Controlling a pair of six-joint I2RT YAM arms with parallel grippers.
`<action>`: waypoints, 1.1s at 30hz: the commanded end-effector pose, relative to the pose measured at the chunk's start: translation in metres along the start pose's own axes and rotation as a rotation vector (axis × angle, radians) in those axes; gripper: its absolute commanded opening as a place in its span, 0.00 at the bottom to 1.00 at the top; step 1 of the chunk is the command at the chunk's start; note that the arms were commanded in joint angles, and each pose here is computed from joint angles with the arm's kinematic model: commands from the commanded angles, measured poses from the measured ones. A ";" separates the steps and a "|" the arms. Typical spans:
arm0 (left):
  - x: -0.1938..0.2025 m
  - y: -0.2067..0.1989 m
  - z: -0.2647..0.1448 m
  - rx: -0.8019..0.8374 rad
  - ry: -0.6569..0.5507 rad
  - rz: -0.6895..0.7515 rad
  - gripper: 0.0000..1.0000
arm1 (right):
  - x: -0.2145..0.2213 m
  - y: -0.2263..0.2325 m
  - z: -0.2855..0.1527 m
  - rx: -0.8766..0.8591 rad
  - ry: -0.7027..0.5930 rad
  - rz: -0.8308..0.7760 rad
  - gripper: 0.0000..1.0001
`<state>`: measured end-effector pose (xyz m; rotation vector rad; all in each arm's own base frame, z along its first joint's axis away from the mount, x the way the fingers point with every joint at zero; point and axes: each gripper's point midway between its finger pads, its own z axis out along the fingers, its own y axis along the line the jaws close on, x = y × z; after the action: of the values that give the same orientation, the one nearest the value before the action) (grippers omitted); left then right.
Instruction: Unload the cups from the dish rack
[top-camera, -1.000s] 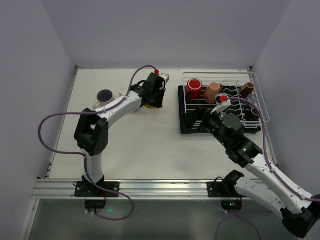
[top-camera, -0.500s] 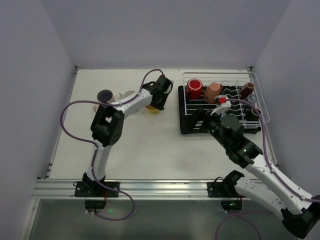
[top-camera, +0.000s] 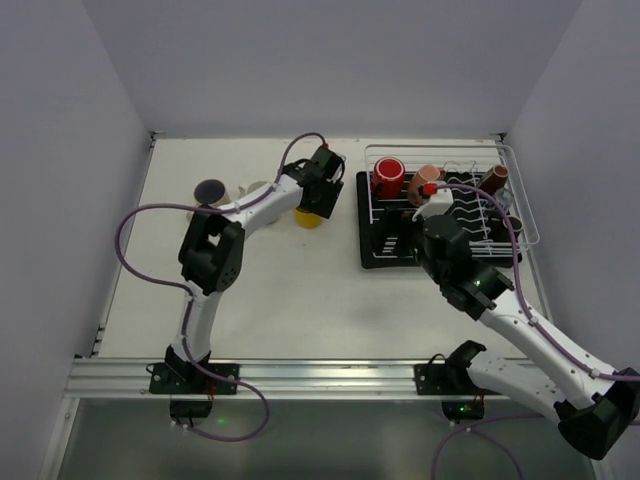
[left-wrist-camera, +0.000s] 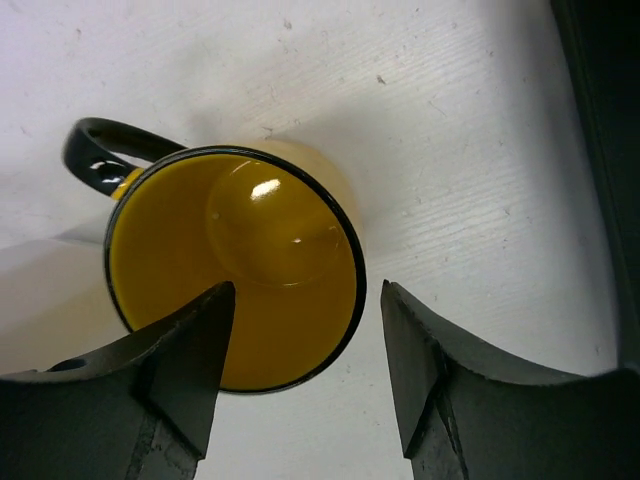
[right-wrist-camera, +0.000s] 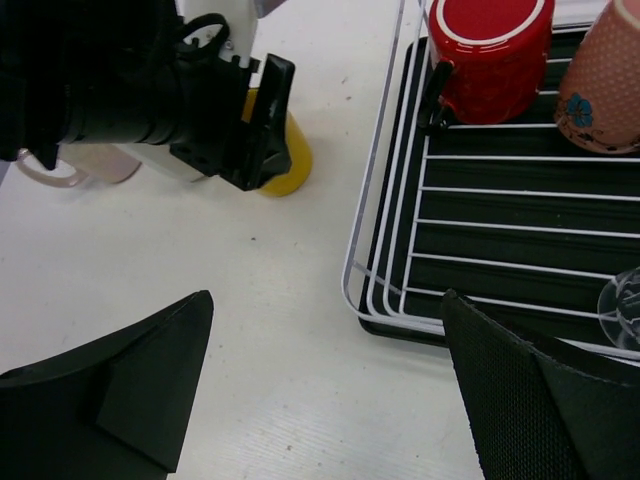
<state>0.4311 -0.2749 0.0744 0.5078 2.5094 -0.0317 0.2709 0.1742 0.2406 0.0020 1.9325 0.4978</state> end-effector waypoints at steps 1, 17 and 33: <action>-0.058 0.005 -0.068 0.023 -0.188 -0.014 0.65 | -0.029 -0.008 0.006 0.096 -0.049 -0.038 0.98; 0.018 0.017 -0.288 0.377 -0.678 -0.164 0.89 | -0.075 -0.060 0.107 0.395 0.012 -0.081 0.94; 0.128 0.040 -0.295 0.394 -0.811 -0.185 1.00 | -0.068 -0.090 0.185 0.546 0.113 -0.105 0.99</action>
<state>0.1880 -0.1501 0.2465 0.3240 1.7889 -0.6430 0.4716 0.1457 0.2005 0.1850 2.1294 -0.0916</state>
